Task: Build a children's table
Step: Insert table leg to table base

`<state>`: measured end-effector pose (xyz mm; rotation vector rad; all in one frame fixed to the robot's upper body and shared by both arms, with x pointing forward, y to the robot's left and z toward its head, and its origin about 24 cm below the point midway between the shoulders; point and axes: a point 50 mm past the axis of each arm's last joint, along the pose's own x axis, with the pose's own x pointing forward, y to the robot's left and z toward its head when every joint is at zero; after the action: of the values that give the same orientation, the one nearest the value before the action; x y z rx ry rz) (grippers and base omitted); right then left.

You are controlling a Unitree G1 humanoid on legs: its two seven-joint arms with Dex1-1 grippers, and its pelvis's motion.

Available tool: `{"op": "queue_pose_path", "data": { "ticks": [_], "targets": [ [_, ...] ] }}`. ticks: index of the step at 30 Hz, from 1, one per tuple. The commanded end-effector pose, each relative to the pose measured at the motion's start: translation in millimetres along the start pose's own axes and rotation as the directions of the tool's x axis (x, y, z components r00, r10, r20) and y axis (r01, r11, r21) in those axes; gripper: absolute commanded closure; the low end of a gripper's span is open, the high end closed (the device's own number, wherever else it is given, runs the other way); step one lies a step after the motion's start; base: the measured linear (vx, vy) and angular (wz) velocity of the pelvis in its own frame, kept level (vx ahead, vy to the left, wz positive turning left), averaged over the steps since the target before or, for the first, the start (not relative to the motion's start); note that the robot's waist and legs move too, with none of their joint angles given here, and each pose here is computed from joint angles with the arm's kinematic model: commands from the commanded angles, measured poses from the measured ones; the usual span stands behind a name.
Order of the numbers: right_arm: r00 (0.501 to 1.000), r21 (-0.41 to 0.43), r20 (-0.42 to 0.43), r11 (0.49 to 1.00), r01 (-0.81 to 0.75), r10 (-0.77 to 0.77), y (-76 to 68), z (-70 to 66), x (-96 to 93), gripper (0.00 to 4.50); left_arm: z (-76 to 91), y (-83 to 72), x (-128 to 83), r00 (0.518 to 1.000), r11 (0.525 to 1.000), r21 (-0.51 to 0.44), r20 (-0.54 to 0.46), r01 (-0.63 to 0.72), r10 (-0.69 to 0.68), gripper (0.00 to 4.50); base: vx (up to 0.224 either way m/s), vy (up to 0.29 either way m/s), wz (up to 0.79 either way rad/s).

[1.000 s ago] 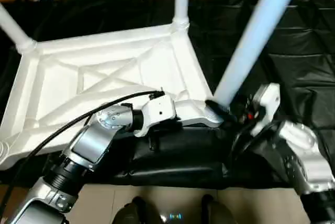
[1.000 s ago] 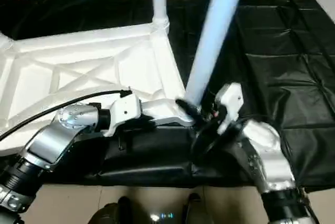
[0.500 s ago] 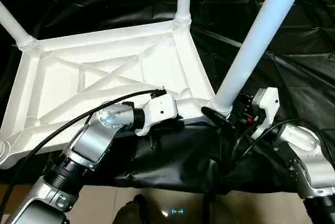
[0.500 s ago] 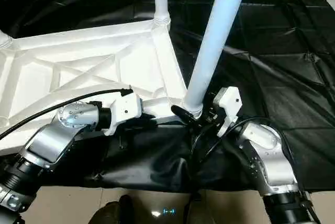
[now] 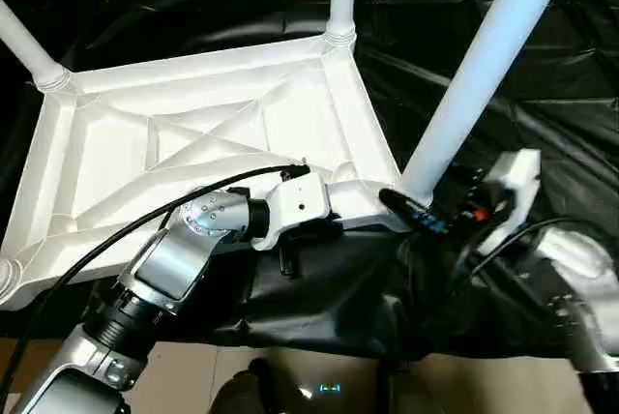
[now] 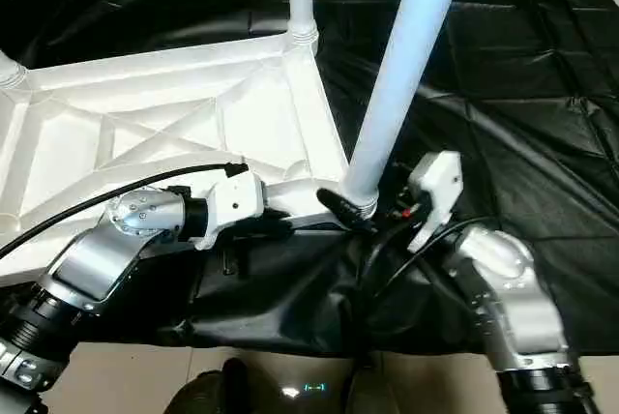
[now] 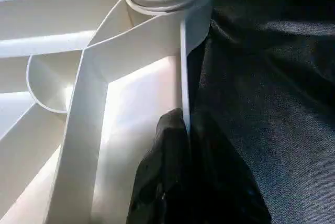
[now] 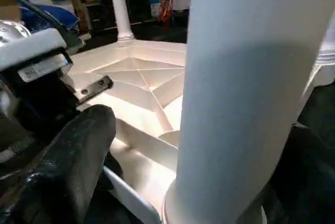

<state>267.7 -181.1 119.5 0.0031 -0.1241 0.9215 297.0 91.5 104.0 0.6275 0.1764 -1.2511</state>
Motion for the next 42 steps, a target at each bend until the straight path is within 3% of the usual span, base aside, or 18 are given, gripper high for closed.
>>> {"op": "queue_pose_path", "data": {
  "ticks": [1,7,19,42],
  "targets": [
    [0.999,0.01,0.016,1.0,-0.029,0.029,2.5,6.8,-1.0,0.08,-16.4,-0.2,1.2,0.997,0.999,-0.038,-0.079,-0.031,0.028,4.5,0.0,0.0,0.0],
    [0.994,0.064,-0.088,0.997,-0.052,0.058,-5.9,5.7,-6.4,0.08,-16.6,-0.8,1.6,0.997,0.999,-0.037,-0.078,-0.027,0.024,4.5,0.0,0.0,0.0],
    [0.993,0.022,-0.116,0.999,-0.03,0.032,-31.1,15.2,-1.3,0.08,-17.2,-2.5,2.8,0.997,0.999,-0.036,-0.077,-0.021,0.018,4.5,0.0,0.0,0.0],
    [0.957,-0.008,-0.213,0.98,-0.201,0.195,-39.1,17.3,6.8,1.86,-16.5,-2.5,2.7,0.997,0.999,-0.029,-0.08,-0.018,0.015,4.5,0.0,0.0,0.0]
  ]
}}
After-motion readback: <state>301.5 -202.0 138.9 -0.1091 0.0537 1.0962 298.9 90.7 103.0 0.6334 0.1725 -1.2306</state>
